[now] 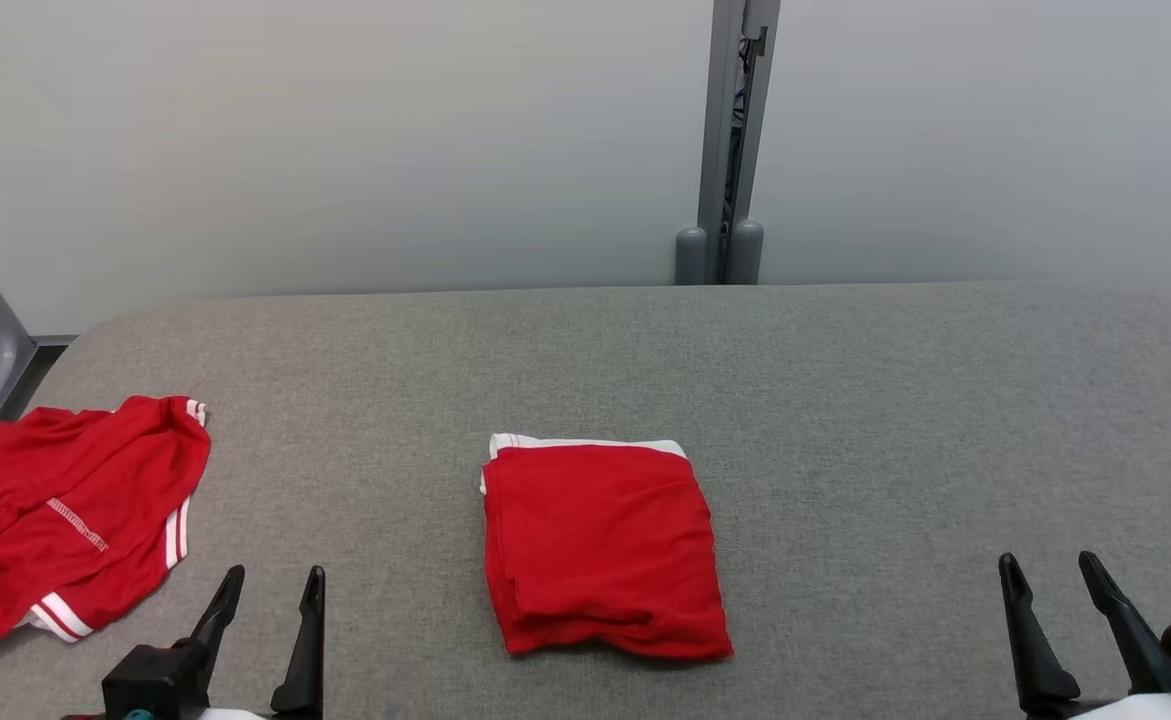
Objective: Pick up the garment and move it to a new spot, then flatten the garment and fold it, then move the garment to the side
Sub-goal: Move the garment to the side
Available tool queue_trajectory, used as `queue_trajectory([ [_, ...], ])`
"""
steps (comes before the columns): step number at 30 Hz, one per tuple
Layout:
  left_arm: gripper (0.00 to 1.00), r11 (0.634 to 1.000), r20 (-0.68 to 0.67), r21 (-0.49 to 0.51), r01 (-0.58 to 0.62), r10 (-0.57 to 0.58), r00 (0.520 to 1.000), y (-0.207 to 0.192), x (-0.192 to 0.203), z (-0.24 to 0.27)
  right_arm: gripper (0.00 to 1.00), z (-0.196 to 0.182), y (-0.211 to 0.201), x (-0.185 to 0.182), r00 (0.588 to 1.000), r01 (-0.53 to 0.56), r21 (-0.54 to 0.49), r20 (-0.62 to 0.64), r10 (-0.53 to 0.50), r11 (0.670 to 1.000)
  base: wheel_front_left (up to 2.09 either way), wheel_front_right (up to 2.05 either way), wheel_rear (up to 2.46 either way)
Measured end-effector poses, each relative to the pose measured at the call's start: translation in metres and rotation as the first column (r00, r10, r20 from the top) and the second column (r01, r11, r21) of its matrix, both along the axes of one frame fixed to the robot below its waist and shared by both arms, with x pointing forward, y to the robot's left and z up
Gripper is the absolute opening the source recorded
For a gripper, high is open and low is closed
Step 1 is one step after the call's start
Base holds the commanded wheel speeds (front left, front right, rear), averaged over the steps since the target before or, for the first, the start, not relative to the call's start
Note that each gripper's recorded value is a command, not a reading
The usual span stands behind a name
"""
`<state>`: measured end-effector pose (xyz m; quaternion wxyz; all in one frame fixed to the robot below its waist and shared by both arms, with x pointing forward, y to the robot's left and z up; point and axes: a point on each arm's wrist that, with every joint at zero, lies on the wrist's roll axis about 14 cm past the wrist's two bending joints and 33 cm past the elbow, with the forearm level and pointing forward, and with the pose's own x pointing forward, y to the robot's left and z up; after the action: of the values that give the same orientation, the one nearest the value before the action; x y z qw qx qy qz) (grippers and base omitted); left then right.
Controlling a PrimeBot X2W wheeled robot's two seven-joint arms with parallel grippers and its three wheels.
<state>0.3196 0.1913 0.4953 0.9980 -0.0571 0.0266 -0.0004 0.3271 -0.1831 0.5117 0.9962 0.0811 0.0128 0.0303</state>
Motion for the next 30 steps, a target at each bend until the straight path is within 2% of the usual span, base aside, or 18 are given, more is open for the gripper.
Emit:
queue_trajectory([
  [6,1.00,1.000,0.021,-0.001,-0.008,0.008,1.000,0.003,0.010,0.006,1.00,-0.001,0.026,0.028,0.996,-0.084,-0.019,-0.015,0.084,0.996,0.00,0.00,0.00],
  [11,1.00,1.000,0.027,-0.014,-0.007,0.008,1.000,0.001,0.025,0.006,1.00,-0.022,0.073,0.059,0.968,-0.232,-0.004,-0.096,0.230,0.973,0.00,0.00,0.00],
  [15,1.00,1.000,0.006,-0.018,-0.005,0.005,1.000,0.002,0.039,-0.004,1.00,-0.053,0.119,0.073,0.911,-0.363,0.033,-0.196,0.362,0.931,0.00,0.00,0.00],
  [20,1.00,0.999,-0.020,-0.025,-0.022,0.021,1.000,0.005,0.049,-0.017,1.00,-0.095,0.163,0.073,0.810,-0.476,0.107,-0.334,0.483,0.873,0.00,0.00,0.00],
  [24,1.00,0.999,-0.034,-0.020,-0.039,0.038,0.999,0.011,0.054,-0.024,1.00,-0.119,0.179,0.071,0.747,-0.518,0.139,-0.408,0.525,0.844,0.00,0.00,0.00],
  [30,1.00,0.999,-0.029,-0.013,-0.041,0.041,0.999,0.015,0.058,-0.025,1.00,-0.133,0.190,0.068,0.686,-0.537,0.187,-0.472,0.554,0.823,0.00,0.00,0.00],
])
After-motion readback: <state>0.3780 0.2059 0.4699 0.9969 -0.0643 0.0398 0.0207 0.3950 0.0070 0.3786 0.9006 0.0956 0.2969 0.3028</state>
